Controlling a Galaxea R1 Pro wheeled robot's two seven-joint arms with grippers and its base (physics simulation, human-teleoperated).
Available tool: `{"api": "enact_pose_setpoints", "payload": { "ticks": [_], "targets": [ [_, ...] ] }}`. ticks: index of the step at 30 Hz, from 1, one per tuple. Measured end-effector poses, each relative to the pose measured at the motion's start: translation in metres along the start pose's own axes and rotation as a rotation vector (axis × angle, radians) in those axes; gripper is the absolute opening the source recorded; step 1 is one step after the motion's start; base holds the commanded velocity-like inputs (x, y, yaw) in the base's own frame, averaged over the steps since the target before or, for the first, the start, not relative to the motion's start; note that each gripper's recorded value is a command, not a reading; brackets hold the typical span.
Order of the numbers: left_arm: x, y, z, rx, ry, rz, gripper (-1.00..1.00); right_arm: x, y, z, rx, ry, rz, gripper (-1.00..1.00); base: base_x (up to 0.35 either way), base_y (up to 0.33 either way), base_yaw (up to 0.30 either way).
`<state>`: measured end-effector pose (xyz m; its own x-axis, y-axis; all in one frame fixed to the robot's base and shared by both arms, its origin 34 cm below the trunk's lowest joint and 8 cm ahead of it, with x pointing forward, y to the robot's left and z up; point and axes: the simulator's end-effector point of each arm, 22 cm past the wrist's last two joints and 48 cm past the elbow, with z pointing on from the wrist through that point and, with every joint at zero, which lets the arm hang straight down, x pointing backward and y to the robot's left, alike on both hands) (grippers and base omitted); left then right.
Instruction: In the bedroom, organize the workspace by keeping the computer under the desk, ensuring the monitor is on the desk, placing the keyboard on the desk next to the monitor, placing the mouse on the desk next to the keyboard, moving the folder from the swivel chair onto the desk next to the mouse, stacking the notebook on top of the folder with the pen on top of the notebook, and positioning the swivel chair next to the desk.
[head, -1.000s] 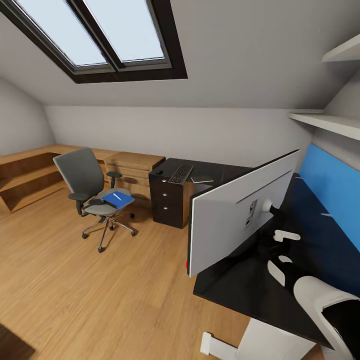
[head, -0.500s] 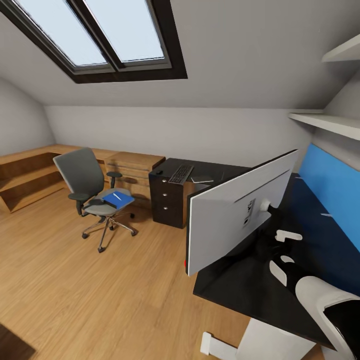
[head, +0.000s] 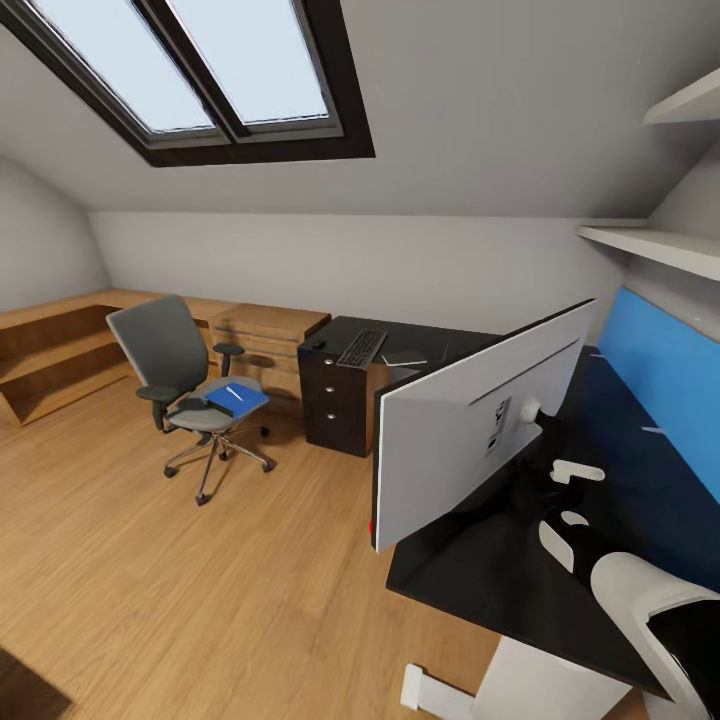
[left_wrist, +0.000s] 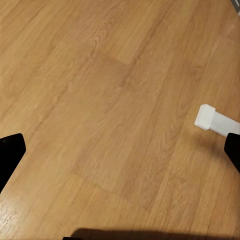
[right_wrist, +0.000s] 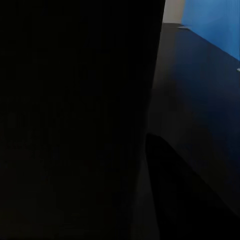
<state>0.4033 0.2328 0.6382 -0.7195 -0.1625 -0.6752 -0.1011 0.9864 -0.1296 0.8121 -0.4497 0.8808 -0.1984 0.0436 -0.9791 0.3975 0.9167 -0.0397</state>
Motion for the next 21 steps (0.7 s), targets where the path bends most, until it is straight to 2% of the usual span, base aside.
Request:
{"api": "enact_pose_setpoints", "payload": {
  "ticks": [6, 21],
  "targets": [
    [-0.0006, -0.0001, 0.0000, 0.000, -0.002, 0.000, 1.00, -0.0004, 0.0010, -0.0003, -0.004, 0.000, -0.003, -1.00, 0.000, 0.000, -0.099],
    [-0.0040, -0.0007, -0.0001, 0.002, -0.011, 0.000, 1.00, -0.0015, -0.0021, -0.0026, 0.001, -0.001, -0.004, -1.00, 0.000, 0.000, -0.230]
  ]
}}
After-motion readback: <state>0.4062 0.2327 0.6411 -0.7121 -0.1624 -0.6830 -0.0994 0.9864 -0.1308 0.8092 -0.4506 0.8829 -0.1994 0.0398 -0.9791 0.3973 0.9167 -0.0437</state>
